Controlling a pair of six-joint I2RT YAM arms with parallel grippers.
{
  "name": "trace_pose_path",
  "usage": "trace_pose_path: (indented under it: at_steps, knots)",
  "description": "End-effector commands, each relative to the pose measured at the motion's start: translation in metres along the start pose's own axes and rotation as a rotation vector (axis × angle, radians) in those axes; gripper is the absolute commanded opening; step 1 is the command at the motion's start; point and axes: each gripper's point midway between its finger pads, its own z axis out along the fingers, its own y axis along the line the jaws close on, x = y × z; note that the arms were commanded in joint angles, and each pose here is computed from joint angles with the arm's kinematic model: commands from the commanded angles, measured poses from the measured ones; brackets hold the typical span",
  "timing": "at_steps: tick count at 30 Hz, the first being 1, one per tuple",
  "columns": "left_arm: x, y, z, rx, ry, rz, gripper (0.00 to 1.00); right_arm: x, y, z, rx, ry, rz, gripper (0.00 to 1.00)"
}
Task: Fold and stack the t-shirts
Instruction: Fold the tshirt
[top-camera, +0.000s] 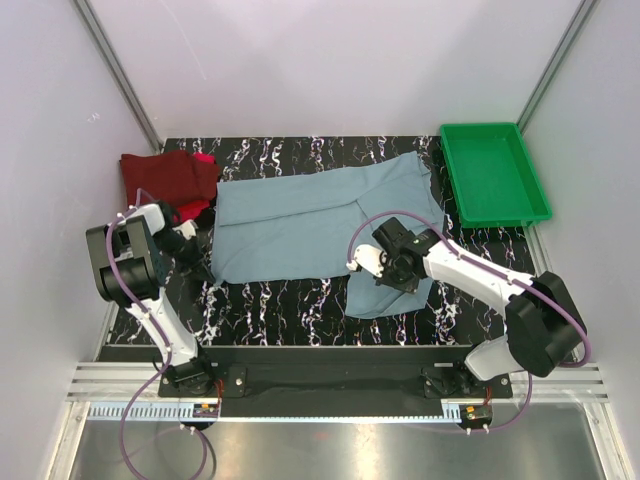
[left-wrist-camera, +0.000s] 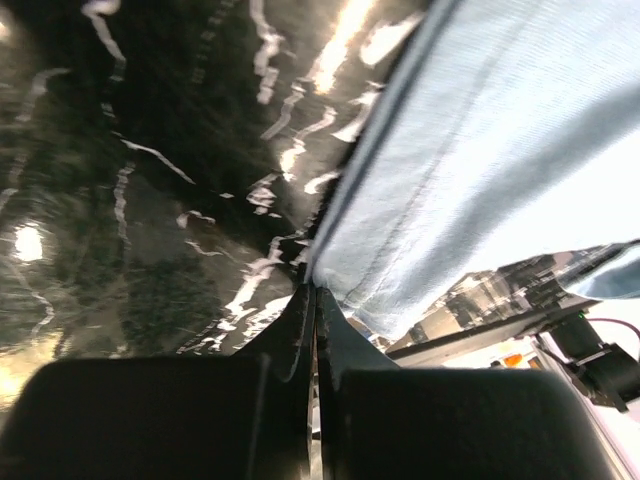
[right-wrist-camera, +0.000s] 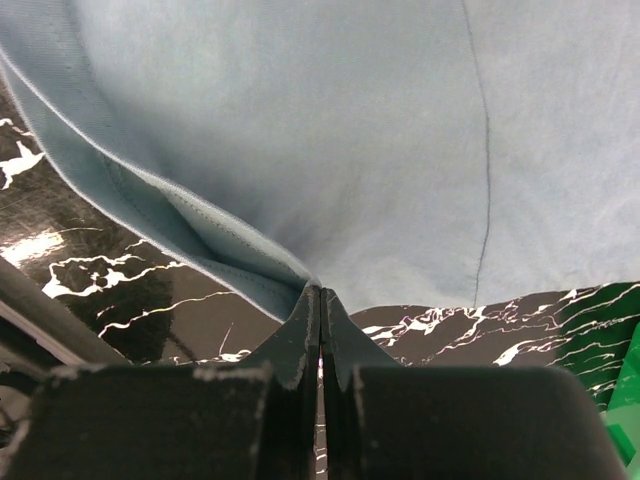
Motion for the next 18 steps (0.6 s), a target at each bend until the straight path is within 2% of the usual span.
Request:
trace_pose_path:
  at_steps: [1, 9, 18]
  knots:
    - [-0.01, -0.024, -0.023, 0.082, -0.086, 0.053, 0.0, -0.01, -0.019, -0.01, 0.067, -0.052, 0.041, 0.0]
    - [-0.025, -0.041, -0.053, 0.106, -0.174, 0.107, 0.0, -0.006, -0.05, -0.025, 0.149, -0.079, 0.136, 0.0]
    - [-0.032, -0.035, -0.074, 0.021, -0.196, 0.123, 0.0, 0.002, -0.08, -0.037, 0.224, -0.092, 0.214, 0.0]
